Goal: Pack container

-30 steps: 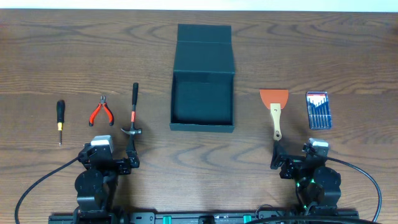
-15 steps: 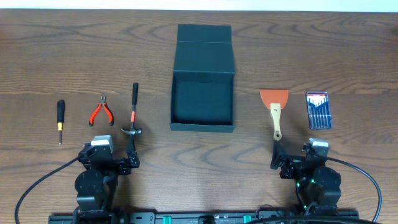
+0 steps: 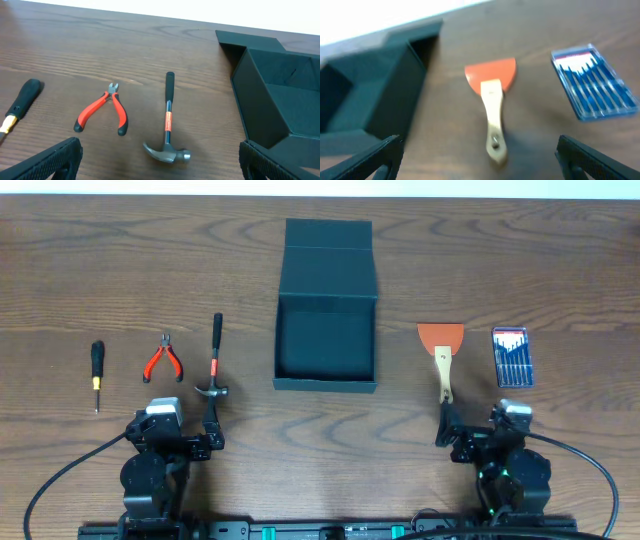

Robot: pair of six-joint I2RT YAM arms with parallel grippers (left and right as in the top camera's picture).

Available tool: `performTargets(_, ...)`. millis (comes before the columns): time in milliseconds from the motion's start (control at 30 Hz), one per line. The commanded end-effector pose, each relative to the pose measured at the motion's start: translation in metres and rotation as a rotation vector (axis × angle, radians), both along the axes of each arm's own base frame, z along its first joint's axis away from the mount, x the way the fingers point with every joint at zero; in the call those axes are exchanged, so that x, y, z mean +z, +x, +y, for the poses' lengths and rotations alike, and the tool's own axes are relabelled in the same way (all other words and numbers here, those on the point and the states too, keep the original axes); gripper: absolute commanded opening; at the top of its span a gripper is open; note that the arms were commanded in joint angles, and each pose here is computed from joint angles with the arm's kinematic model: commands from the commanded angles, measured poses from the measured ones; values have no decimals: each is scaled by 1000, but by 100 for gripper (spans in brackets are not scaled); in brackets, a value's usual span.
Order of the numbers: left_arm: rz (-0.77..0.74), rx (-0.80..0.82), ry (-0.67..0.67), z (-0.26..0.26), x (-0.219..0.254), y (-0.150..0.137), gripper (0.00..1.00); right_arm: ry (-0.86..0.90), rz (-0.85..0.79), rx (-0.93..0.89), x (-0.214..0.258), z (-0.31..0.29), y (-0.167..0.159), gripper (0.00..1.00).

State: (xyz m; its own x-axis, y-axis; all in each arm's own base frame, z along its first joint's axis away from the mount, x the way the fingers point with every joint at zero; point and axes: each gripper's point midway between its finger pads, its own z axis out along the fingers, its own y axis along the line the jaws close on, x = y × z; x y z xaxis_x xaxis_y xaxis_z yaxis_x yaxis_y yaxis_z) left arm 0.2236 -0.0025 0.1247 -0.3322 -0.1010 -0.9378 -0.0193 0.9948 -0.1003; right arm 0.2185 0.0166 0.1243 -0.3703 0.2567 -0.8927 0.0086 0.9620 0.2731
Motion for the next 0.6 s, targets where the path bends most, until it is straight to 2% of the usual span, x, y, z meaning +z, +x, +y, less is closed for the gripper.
performTargets(0, 13, -5, -17, -2, -9, 0, 98, 82, -24, 100, 6, 20, -1, 99)
performTargets(133, -53, -19, -42, -6, 7, 5, 98, 134, -4, 111, 7, 25, -1, 99)
performTargets(300, -211, -7, -76, -4, 59, 10, 98, 136, 44, 99, 25, 24, 5, 99)
performTargets(400, -200, 7, -73, -2, 74, 11, 98, 133, 106, 82, 46, 21, 19, 99)
performTargets(567, -102, 32, -72, 4, 99, 26, 98, 121, 245, 55, 96, 13, 61, 99)
